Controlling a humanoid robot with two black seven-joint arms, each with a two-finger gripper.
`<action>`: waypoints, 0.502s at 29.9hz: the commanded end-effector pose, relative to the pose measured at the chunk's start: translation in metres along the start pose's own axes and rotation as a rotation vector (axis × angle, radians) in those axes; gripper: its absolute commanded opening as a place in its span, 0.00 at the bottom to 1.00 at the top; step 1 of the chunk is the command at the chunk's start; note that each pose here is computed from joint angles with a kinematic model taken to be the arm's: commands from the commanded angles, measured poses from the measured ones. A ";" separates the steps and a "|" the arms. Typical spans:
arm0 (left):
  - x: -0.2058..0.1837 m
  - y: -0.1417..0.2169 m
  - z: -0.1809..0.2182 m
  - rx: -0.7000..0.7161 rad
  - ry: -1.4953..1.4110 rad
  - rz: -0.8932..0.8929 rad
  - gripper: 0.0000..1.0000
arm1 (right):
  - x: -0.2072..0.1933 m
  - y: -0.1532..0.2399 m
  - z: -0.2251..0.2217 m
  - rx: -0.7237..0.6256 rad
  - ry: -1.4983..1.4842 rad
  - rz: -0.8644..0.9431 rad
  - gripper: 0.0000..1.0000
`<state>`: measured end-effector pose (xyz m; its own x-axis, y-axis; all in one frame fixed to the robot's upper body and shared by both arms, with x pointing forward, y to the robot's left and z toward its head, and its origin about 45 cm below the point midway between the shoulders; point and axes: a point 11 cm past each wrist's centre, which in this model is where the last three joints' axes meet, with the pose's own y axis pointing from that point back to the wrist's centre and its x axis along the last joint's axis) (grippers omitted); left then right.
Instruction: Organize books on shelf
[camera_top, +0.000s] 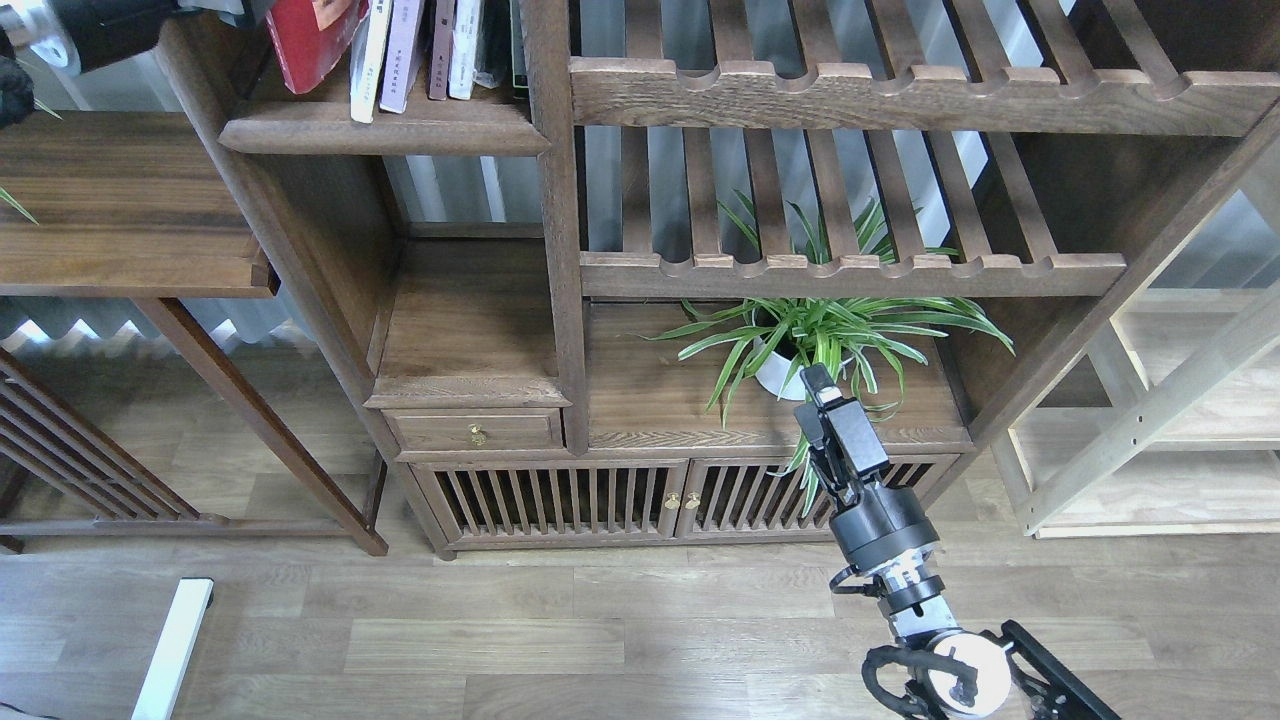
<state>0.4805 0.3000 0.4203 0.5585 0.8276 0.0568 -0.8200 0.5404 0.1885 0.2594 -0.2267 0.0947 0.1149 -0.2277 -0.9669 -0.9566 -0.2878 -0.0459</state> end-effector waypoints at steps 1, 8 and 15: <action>0.001 -0.004 -0.010 0.021 0.018 0.005 0.16 | 0.002 0.002 0.000 0.002 -0.001 0.007 0.99; -0.002 -0.009 -0.011 0.028 0.016 0.000 0.30 | 0.005 0.007 -0.003 0.012 0.000 0.018 0.99; -0.025 -0.026 0.009 -0.016 0.004 -0.057 0.40 | 0.011 0.017 0.002 0.011 -0.012 0.044 0.99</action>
<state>0.4885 0.2755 0.4187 0.5862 0.8092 0.0408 -0.8000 0.5701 0.1871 0.2521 -0.2321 0.0890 0.0909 -0.2301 -0.9689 -0.9624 -0.2702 -0.0261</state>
